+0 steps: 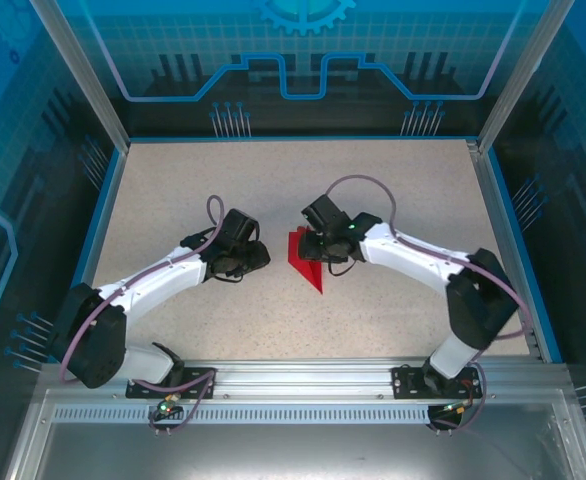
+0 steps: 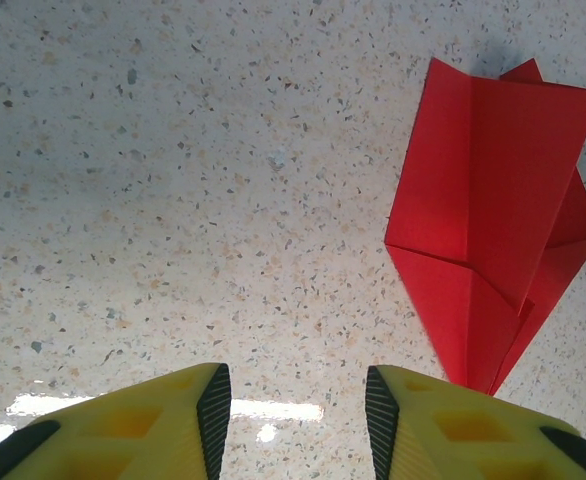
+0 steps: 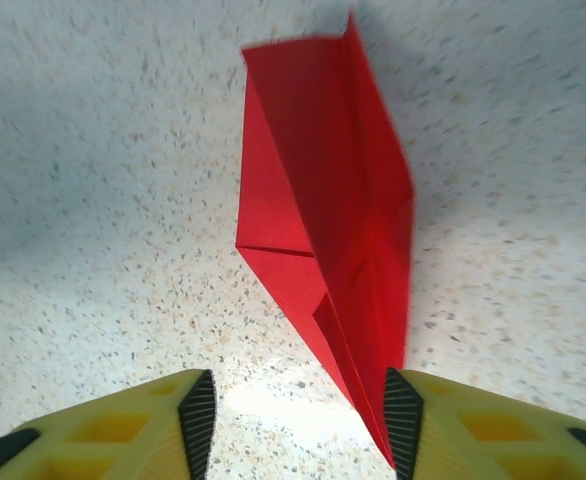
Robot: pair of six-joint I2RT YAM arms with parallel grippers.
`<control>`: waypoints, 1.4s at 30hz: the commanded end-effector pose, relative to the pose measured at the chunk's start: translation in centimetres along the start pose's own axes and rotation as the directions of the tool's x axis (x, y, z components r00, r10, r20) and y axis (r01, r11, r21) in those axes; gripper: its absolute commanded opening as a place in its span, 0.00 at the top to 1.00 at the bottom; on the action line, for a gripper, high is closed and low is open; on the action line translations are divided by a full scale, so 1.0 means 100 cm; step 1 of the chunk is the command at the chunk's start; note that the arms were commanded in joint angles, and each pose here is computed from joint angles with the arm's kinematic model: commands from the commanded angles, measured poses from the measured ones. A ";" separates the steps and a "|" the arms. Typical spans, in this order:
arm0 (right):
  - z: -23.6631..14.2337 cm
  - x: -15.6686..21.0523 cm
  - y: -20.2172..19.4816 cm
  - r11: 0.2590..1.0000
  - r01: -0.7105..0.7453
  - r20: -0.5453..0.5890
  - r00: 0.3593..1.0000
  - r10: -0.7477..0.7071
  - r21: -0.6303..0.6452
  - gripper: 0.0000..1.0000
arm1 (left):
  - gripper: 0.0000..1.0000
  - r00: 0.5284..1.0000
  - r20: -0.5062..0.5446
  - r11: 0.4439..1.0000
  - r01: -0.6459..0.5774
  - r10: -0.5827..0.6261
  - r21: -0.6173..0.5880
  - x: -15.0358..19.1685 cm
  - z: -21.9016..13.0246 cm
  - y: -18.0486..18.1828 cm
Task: Fold a paper plane with a square sheet of paper (pick it up from the middle)
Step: Move the paper plane to the center of the table, then reset both arms
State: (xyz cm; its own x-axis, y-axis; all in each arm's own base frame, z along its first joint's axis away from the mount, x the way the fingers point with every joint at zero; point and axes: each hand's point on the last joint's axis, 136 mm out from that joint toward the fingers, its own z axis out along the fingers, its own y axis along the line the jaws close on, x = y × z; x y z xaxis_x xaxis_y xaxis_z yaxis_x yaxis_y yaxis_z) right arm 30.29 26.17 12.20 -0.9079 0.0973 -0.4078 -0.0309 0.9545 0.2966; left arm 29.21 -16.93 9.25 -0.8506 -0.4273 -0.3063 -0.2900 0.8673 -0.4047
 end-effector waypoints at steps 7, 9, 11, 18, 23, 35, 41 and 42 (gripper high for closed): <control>-0.079 -0.028 -0.071 0.989 -0.041 0.315 0.949 -0.007 0.145 0.32 | 0.55 0.997 0.064 0.998 -0.050 0.047 0.048 -0.014 -0.014 -0.011; -0.093 -0.033 -0.087 0.985 -0.048 0.373 0.928 -0.016 0.163 0.29 | 0.54 0.993 0.096 0.997 -0.066 0.061 0.041 -0.019 -0.019 -0.009; -0.107 -0.038 -0.110 0.975 -0.082 0.431 0.902 -0.014 0.205 0.26 | 0.49 0.988 0.135 0.997 -0.081 0.078 0.019 -0.024 -0.025 -0.004; -0.117 -0.046 -0.191 0.889 -0.166 0.500 0.863 -0.078 0.426 0.12 | 0.21 0.950 0.282 0.981 -0.083 0.130 -0.173 -0.050 -0.044 0.035; -0.105 -0.045 -0.230 0.828 -0.135 0.474 0.864 -0.171 0.544 0.03 | 0.02 0.916 0.356 0.946 -0.065 0.183 -0.319 -0.067 -0.056 0.065; -0.054 -0.066 -0.288 0.831 -0.098 0.469 0.859 -0.207 0.548 0.01 | 0.02 0.826 0.549 0.921 0.108 0.127 -0.375 -0.115 -0.080 0.138; -0.039 -0.095 -0.262 0.885 0.013 0.559 0.771 -0.306 0.465 0.01 | 0.01 0.791 0.596 0.917 0.125 0.138 -0.378 -0.136 -0.073 0.158; -0.039 -0.098 -0.259 0.892 0.020 0.596 0.737 -0.318 0.451 0.01 | 0.02 0.783 0.599 0.911 0.108 0.168 -0.398 -0.141 -0.072 0.158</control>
State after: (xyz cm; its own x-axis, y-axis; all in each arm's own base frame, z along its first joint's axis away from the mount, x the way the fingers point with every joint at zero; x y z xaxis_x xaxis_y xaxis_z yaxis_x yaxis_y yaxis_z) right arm 35.90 -1.98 8.65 -0.5898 -0.0173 -0.8074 0.2137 0.9608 -0.1767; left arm 31.58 4.28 12.23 -0.4904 -0.4076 -0.7703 -0.5677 0.8201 -0.0725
